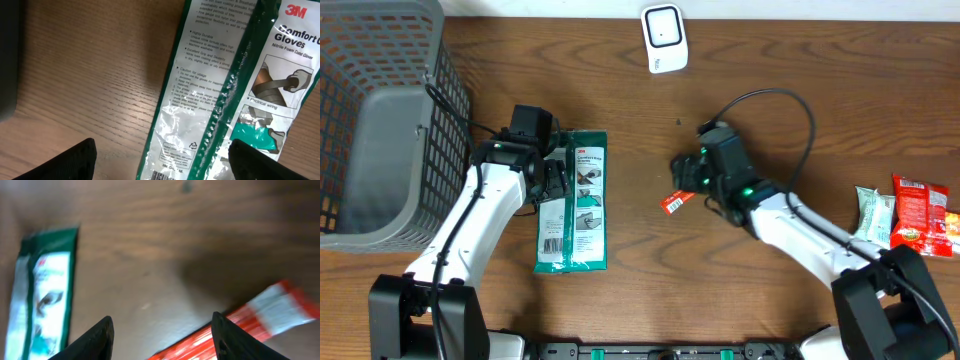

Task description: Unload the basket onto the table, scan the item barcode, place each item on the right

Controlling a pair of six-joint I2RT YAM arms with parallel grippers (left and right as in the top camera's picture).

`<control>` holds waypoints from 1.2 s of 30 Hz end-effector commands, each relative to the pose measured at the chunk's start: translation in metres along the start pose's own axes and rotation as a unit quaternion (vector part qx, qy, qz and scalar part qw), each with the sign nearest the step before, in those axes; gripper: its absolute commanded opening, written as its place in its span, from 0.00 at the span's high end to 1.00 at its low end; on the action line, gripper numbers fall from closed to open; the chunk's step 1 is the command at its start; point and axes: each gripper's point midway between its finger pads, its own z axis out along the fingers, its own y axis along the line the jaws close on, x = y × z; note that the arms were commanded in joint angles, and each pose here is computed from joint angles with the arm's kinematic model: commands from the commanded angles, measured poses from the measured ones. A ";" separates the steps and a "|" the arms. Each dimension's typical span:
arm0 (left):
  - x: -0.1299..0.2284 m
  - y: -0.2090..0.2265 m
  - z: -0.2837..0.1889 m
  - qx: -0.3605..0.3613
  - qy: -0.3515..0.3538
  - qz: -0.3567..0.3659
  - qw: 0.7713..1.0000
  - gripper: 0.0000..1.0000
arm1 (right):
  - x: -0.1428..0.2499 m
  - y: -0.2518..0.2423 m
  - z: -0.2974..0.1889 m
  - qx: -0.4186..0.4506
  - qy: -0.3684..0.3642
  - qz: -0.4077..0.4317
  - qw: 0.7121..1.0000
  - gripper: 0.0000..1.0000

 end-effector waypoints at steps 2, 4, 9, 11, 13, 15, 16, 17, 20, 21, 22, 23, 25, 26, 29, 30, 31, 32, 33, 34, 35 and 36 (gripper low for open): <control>-0.007 0.001 -0.005 0.001 -0.011 -0.002 1.000 0.15 | 0.003 -0.020 0.020 0.029 0.005 0.001 1.000 0.29; -0.007 0.001 -0.005 0.001 -0.011 -0.002 1.000 0.15 | 0.008 -0.025 0.031 0.035 0.010 0.001 0.999 0.21; -0.007 0.001 -0.005 0.001 -0.011 -0.002 1.000 0.15 | 0.021 -0.038 0.045 0.053 0.029 -0.024 0.998 0.16; -0.007 0.001 -0.005 0.001 -0.011 -0.002 1.000 0.15 | 0.024 -0.042 0.044 0.062 0.036 -0.034 0.997 0.18; -0.007 0.001 -0.005 0.001 -0.011 -0.002 1.000 0.15 | 0.027 -0.044 0.042 0.067 0.045 -0.036 0.996 0.18; -0.007 0.001 -0.005 0.001 -0.011 -0.002 1.000 0.15 | 0.031 -0.047 0.038 0.074 0.054 -0.034 0.995 0.18; -0.007 0.001 -0.005 0.001 -0.011 -0.002 1.000 0.15 | 0.031 -0.049 0.036 0.076 0.057 -0.033 0.995 0.19; -0.007 0.001 -0.005 0.001 -0.011 -0.002 1.000 0.15 | 0.032 -0.049 0.033 0.077 0.059 -0.032 0.995 0.21; -0.007 0.001 -0.005 0.001 -0.011 -0.002 1.000 0.15 | 0.033 -0.047 0.028 0.076 0.064 -0.032 0.995 0.26; -0.007 0.001 -0.005 0.001 -0.011 -0.002 1.000 0.15 | 0.034 -0.046 0.027 0.074 0.067 -0.030 0.995 0.28; -0.007 0.001 -0.005 0.001 -0.011 -0.002 1.000 0.15 | 0.035 -0.045 0.026 0.072 0.070 -0.023 0.995 0.28; -0.007 0.001 -0.005 0.001 -0.011 -0.002 1.000 0.15 | 0.037 -0.045 0.025 0.073 0.075 -0.009 0.995 0.29; -0.007 0.001 -0.005 0.001 -0.011 -0.002 1.000 0.15 | 0.045 -0.044 0.023 0.069 0.091 0.023 0.993 0.29; -0.007 0.001 -0.005 0.001 -0.011 -0.002 1.000 0.15 | 0.048 -0.041 0.023 0.063 0.099 0.031 0.993 0.27; -0.007 0.001 -0.005 0.001 -0.011 -0.002 1.000 0.15 | 0.059 -0.038 0.020 0.051 0.126 0.040 0.990 0.26; -0.007 0.001 -0.005 0.001 -0.011 -0.002 1.000 0.15 | 0.064 -0.037 0.019 0.047 0.138 0.042 0.988 0.27; -0.007 0.001 -0.005 0.001 -0.011 -0.002 1.000 0.15 | 0.070 -0.037 0.017 0.047 0.150 0.044 0.987 0.27; -0.007 0.001 -0.005 0.001 -0.011 -0.002 1.000 0.15 | 0.077 -0.038 0.015 0.050 0.165 0.046 0.984 0.28; -0.007 0.001 -0.005 0.001 -0.011 -0.002 1.000 0.15 | 0.083 -0.040 0.013 0.055 0.177 0.046 0.982 0.28; -0.007 0.001 -0.005 0.001 -0.011 -0.002 1.000 0.15 | 0.088 -0.041 0.011 0.060 0.186 0.045 0.980 0.27; -0.007 0.001 -0.005 0.001 -0.011 -0.002 1.000 0.15 | 0.093 -0.041 0.010 0.064 0.195 0.043 0.978 0.28; -0.007 0.001 -0.005 0.001 -0.011 -0.002 1.000 0.15 | 0.098 -0.042 0.008 0.069 0.203 0.041 0.976 0.27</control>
